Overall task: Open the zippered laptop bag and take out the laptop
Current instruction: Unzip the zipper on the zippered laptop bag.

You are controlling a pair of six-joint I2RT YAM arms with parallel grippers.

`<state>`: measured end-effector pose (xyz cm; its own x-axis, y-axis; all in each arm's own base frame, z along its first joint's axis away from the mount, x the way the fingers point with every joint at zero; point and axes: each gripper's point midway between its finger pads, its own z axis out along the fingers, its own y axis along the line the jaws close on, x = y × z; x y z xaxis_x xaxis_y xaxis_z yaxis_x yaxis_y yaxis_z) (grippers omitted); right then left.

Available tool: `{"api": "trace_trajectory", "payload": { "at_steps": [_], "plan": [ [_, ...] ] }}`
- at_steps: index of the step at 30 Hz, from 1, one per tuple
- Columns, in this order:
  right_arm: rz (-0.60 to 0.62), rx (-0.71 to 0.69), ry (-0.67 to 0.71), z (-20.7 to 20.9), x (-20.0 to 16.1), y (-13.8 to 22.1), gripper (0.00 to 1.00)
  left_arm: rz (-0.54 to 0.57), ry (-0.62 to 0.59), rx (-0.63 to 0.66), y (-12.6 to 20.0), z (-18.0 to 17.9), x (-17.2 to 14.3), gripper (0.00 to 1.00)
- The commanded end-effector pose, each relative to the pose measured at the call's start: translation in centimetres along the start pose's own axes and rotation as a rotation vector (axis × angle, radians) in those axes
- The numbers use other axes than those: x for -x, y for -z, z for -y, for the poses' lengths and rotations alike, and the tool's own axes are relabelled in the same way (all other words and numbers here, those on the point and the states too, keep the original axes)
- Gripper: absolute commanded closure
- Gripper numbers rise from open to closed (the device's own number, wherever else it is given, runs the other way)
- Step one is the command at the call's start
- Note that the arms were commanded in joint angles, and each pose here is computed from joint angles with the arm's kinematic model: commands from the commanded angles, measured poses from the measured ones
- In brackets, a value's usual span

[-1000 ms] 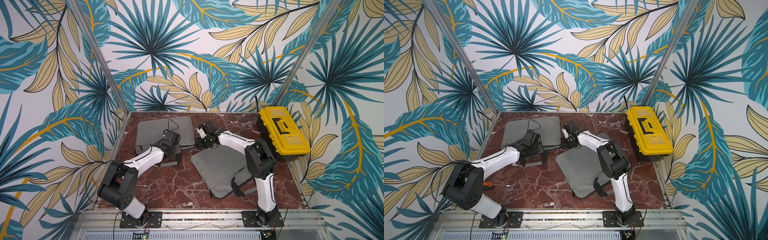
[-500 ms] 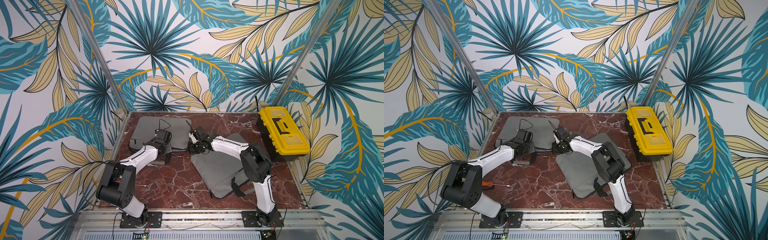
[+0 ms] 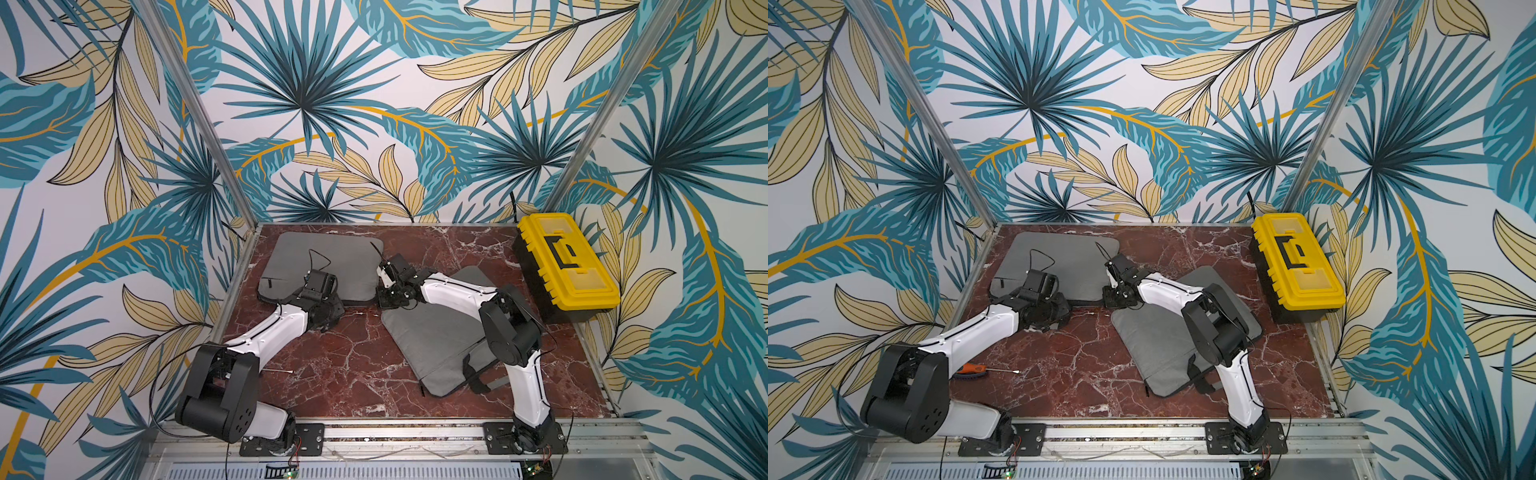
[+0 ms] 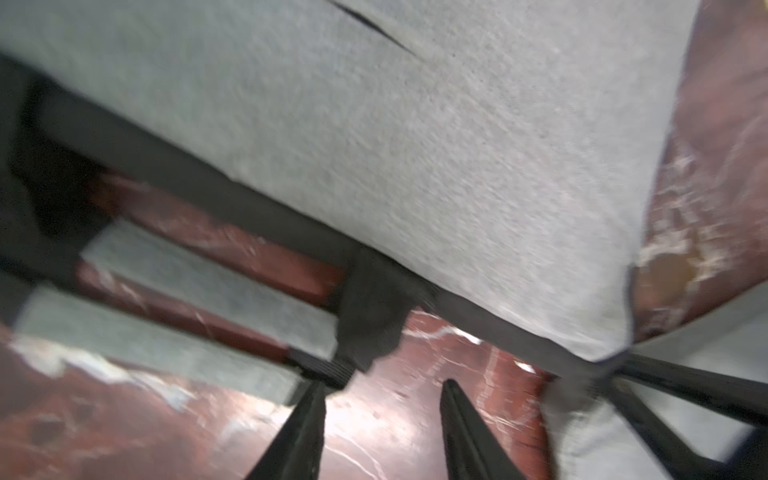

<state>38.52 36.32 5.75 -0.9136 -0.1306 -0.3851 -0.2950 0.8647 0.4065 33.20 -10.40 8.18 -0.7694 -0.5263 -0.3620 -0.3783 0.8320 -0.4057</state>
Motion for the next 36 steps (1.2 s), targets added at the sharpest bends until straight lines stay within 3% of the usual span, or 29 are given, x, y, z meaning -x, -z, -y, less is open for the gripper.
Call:
{"api": "trace_trajectory", "payload": {
  "at_steps": [1,4,6,11,23,36],
  "plan": [
    [-0.019,-0.008,-0.011,0.2,-0.6,-0.6,1.00,-0.043,0.120,-0.082,0.9,1.4,-1.5,0.46],
    [-0.013,-0.005,-0.009,0.0,-0.6,-0.4,1.00,-0.035,0.186,-0.150,1.2,2.9,-2.0,0.32],
    [-0.007,0.000,-0.007,-0.2,-0.5,-0.1,1.00,-0.037,0.221,-0.180,1.1,3.7,-2.4,0.28],
    [0.004,0.008,-0.004,-0.5,-0.3,0.5,1.00,-0.028,0.263,-0.265,0.5,5.8,-2.3,0.28],
    [0.014,0.065,-0.023,-1.7,-0.2,1.0,1.00,-0.071,0.319,-0.324,-2.4,7.7,-2.9,0.28],
    [0.020,0.110,-0.037,-2.7,0.0,1.7,1.00,-0.073,0.329,-0.279,-4.3,6.6,-3.5,0.31]
  ]
}}
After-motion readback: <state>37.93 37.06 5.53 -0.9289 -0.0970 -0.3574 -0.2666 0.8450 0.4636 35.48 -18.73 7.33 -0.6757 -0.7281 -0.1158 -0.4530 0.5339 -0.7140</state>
